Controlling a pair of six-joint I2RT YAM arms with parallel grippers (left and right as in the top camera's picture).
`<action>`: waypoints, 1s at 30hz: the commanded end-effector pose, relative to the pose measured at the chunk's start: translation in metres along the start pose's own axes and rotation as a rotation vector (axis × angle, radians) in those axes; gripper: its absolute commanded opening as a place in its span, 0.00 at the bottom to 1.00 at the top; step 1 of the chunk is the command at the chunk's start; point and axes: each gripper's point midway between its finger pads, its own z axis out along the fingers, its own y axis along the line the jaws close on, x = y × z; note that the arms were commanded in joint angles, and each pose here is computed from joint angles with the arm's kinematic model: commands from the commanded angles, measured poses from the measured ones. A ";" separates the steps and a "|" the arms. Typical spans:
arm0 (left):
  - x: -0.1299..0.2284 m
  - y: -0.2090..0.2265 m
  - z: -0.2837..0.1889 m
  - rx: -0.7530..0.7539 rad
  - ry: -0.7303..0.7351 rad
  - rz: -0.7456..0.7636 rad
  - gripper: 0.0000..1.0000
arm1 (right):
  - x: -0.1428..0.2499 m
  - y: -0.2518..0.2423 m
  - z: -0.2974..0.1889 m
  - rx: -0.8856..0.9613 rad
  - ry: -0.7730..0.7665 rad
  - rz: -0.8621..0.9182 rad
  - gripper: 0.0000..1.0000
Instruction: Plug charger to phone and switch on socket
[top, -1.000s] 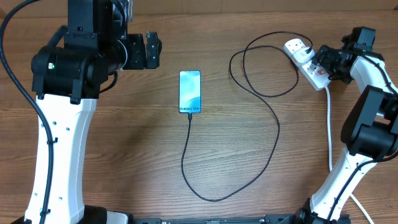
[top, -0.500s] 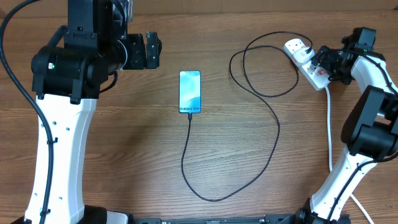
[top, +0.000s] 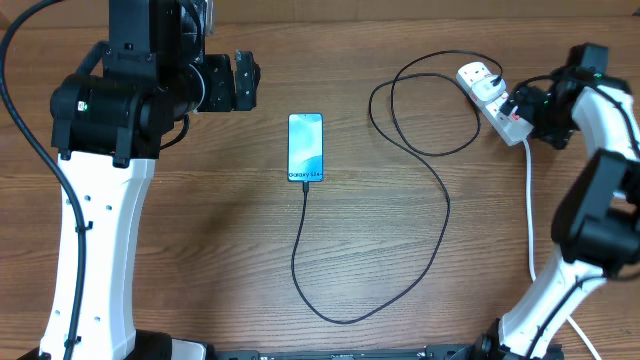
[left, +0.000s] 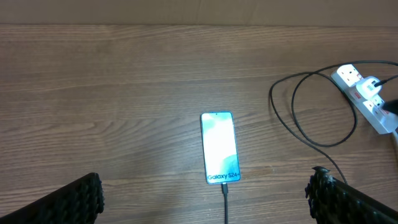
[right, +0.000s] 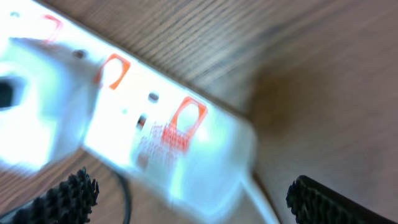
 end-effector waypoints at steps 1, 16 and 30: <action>-0.002 0.004 0.001 -0.017 -0.004 -0.020 1.00 | -0.021 0.006 -0.102 0.001 -0.188 0.025 1.00; -0.001 0.004 0.001 -0.016 -0.004 -0.020 1.00 | 0.108 0.043 -0.298 -0.155 -0.269 -0.080 1.00; -0.001 0.004 0.001 -0.016 -0.004 -0.020 1.00 | 0.218 0.038 -0.386 -0.342 -0.524 -0.229 1.00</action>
